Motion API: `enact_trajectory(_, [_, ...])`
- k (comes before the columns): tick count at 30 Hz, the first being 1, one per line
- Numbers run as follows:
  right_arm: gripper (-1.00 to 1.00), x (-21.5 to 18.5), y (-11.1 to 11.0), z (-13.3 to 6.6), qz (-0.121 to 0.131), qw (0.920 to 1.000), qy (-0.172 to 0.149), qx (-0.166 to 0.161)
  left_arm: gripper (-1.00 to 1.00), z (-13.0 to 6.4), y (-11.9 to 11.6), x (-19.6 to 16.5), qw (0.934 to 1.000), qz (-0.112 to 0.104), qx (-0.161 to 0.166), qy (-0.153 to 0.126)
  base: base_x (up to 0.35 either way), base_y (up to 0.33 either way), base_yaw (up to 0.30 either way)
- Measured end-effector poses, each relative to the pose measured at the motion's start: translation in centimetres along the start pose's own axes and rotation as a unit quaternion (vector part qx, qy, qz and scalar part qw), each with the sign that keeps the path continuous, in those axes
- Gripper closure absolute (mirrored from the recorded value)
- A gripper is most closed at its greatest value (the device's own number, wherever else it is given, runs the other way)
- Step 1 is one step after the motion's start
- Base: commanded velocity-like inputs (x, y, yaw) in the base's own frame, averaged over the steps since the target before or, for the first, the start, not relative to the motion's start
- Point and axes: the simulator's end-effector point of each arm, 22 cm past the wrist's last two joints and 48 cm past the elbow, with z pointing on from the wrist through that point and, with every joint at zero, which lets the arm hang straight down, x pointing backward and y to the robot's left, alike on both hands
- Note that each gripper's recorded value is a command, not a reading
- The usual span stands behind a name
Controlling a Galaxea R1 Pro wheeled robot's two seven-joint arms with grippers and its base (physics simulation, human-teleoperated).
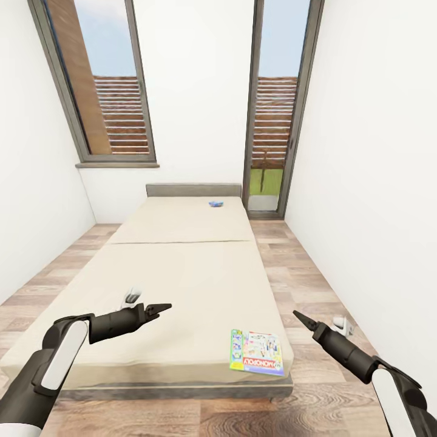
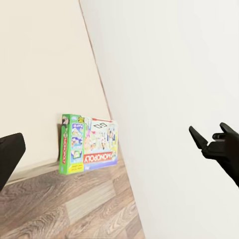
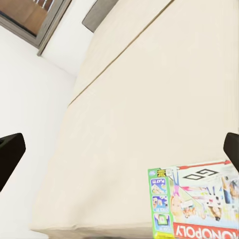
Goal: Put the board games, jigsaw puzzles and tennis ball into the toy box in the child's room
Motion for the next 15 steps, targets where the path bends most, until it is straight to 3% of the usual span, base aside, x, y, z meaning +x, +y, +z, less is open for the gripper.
enact_trajectory(9, [-1.00, 1.2, -1.5, 0.2, 0.003, 1.0000, 0.000, 0.000, -1.00, 1.0, 1.2, 1.6, 1.0000, -0.001, 0.002, 0.006, 0.000, 0.000, 0.000])
enact_trajectory(12, [-1.00, 1.6, -1.9, 0.2, 0.003, 1.0000, 0.000, 0.000, -1.00, 1.6, 2.2, 2.8, 0.9998, -0.010, -0.001, 0.016, 0.000, 0.000, 0.000])
enact_trajectory(15, [-1.00, 1.9, -2.4, 0.3, 0.003, 1.0000, 0.000, 0.000, -1.00, 3.1, 3.5, 4.9, 0.9989, -0.035, -0.002, 0.031, 0.000, 0.000, 0.000])
